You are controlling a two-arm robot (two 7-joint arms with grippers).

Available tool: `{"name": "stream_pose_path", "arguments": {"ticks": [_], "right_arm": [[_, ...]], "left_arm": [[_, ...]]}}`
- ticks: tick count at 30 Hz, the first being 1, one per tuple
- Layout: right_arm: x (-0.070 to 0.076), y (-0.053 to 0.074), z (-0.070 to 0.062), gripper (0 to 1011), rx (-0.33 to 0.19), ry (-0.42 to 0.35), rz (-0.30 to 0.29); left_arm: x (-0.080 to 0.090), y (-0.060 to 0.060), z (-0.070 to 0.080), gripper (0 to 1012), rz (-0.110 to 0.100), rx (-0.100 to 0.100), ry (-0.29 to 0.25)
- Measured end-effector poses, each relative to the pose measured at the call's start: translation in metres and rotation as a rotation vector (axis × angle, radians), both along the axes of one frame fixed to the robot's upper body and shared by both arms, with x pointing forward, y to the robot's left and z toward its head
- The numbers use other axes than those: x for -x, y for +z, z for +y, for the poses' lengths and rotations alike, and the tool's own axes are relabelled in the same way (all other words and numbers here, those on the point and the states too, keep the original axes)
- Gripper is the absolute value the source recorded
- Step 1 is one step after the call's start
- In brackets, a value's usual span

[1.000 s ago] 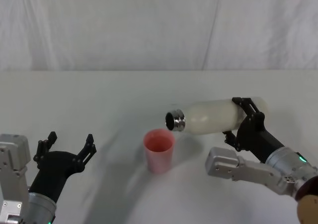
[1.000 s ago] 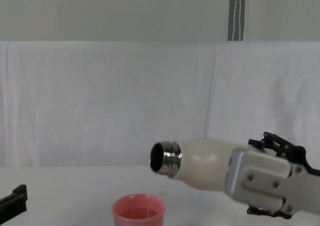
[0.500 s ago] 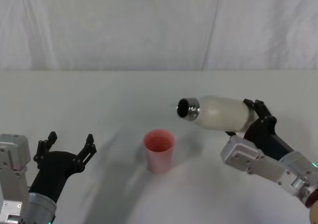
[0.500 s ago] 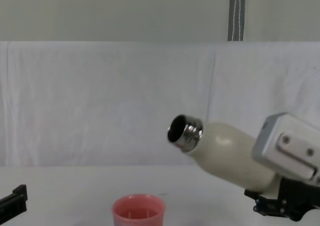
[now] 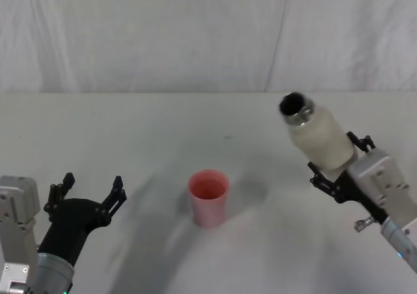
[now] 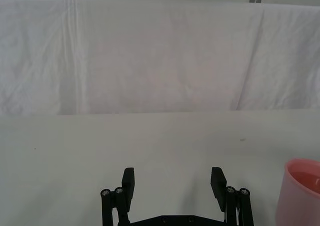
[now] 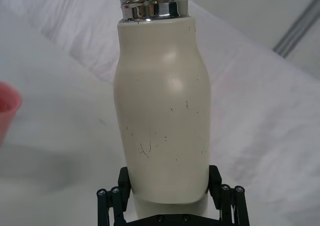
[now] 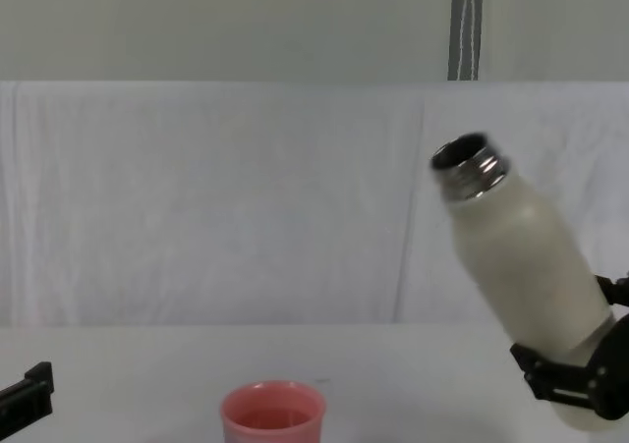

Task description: Grasp the thermos with one hand and pour water into the cup lid.

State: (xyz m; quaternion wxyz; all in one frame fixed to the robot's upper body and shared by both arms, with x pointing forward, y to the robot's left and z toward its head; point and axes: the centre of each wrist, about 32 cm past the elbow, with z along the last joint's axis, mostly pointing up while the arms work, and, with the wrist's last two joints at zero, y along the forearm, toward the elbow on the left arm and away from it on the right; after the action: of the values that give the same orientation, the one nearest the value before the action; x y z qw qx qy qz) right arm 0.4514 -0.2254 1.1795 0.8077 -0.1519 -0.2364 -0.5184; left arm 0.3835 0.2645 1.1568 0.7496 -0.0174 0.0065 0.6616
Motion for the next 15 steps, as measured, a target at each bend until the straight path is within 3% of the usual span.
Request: {"name": "stream_pose_path", "arguments": {"ticks": [6,15], "right_arm": [[0.002,-0.001,-0.009,960,-0.169,-0.006,0.043],[0.006,-0.003,-0.014,960,-0.282,-0.012,0.072]], "left_arm": [[0.0,0.0,0.0,1001,0.0,0.0,0.0],[0.0,0.0,0.0,1001,0.0,0.0,0.0]]}}
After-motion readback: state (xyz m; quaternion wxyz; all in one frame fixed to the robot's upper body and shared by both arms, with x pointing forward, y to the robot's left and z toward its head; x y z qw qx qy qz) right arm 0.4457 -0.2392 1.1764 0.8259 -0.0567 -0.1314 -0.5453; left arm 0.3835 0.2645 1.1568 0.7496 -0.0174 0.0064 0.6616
